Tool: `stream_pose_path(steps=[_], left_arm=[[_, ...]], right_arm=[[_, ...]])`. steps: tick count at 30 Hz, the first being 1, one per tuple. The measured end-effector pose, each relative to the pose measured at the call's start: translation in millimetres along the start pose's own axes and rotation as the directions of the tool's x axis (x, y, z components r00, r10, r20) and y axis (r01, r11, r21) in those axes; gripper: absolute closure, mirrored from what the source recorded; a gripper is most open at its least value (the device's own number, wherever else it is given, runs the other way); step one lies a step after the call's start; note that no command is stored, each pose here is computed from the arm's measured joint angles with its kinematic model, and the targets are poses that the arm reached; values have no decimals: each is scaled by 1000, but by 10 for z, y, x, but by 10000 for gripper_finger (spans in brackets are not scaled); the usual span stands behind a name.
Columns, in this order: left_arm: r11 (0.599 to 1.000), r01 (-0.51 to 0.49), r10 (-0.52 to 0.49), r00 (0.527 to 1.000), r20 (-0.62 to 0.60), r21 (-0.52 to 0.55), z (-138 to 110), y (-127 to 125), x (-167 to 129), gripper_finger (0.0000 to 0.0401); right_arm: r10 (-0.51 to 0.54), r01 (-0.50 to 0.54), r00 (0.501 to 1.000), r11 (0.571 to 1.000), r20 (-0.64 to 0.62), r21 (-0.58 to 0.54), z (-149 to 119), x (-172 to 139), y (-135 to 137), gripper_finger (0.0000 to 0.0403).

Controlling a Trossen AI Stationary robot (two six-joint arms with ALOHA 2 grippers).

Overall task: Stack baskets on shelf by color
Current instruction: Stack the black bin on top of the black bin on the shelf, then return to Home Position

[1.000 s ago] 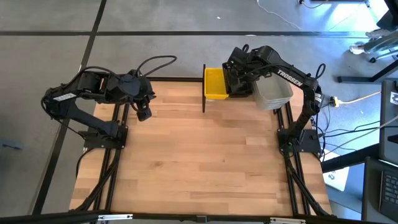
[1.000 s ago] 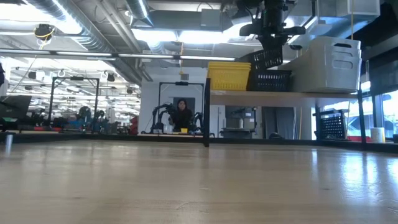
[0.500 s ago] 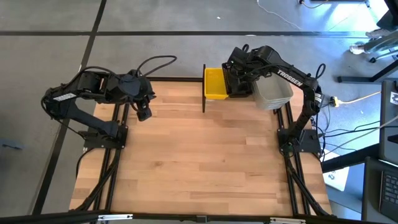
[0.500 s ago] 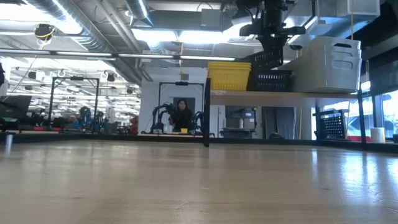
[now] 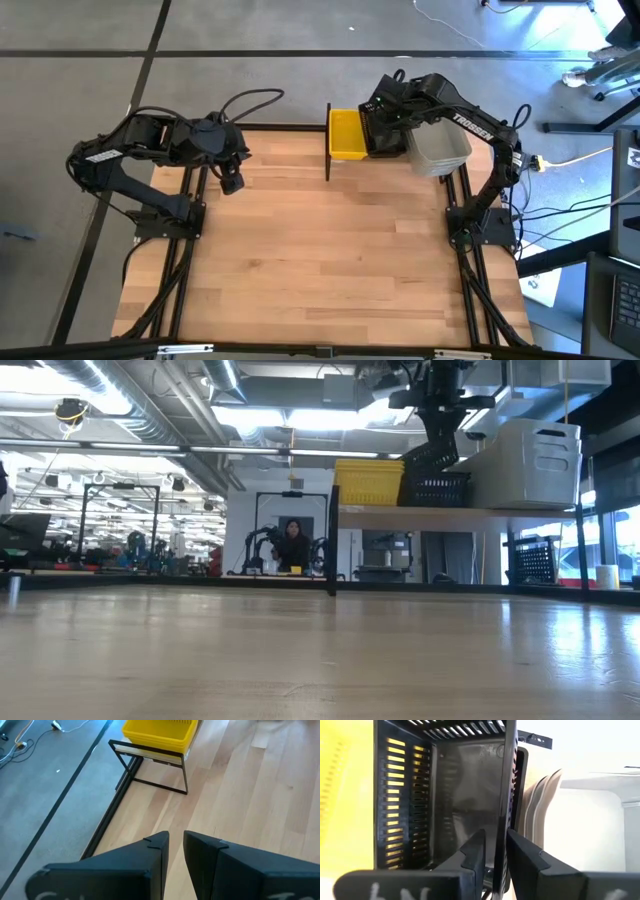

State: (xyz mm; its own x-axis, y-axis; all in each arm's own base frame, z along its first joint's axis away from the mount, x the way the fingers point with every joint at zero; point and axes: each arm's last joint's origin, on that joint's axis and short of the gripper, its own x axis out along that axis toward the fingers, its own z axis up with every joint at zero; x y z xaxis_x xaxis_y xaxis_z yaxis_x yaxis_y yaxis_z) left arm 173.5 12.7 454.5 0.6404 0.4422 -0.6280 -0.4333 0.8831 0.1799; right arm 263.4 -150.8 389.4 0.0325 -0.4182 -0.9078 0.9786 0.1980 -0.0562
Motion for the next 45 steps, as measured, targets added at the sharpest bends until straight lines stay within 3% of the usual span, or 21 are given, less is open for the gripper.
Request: stream_pose_path(steps=[10, 25, 30, 36, 39, 42, 45], left_arm=[[1000, 0, 0, 1000, 0, 0, 0, 0, 0, 352], [1000, 4, -3, 1000, 19, -10, 20, -3, 0, 352], [1000, 4, -3, 1000, 19, -10, 20, -4, 0, 352], [1000, 2, -2, 1000, 19, -10, 20, -3, 0, 352], [1000, 2, -2, 1000, 19, -10, 20, -3, 0, 352], [1000, 2, -2, 1000, 19, -14, 20, -3, 0, 352], [999, 3, -2, 1000, 19, -46, 20, -3, 0, 352]], right_arm=[[5, -5, 1000, 1000, 18, 0, -14, -61, -25, 331], [6, 2, 986, 999, 170, -43, 16, -326, -34, 331], [19, 10, 982, 989, 190, -149, -25, -403, -62, 331], [98, -16, 960, 954, 261, -300, -243, -726, -159, 331], [159, -33, 948, 910, 275, -412, -376, -880, -198, 331], [314, -168, 935, 802, 166, -573, -556, -1036, -221, 331], [440, -328, 898, 695, 18, -639, -754, -1135, -222, 331]])
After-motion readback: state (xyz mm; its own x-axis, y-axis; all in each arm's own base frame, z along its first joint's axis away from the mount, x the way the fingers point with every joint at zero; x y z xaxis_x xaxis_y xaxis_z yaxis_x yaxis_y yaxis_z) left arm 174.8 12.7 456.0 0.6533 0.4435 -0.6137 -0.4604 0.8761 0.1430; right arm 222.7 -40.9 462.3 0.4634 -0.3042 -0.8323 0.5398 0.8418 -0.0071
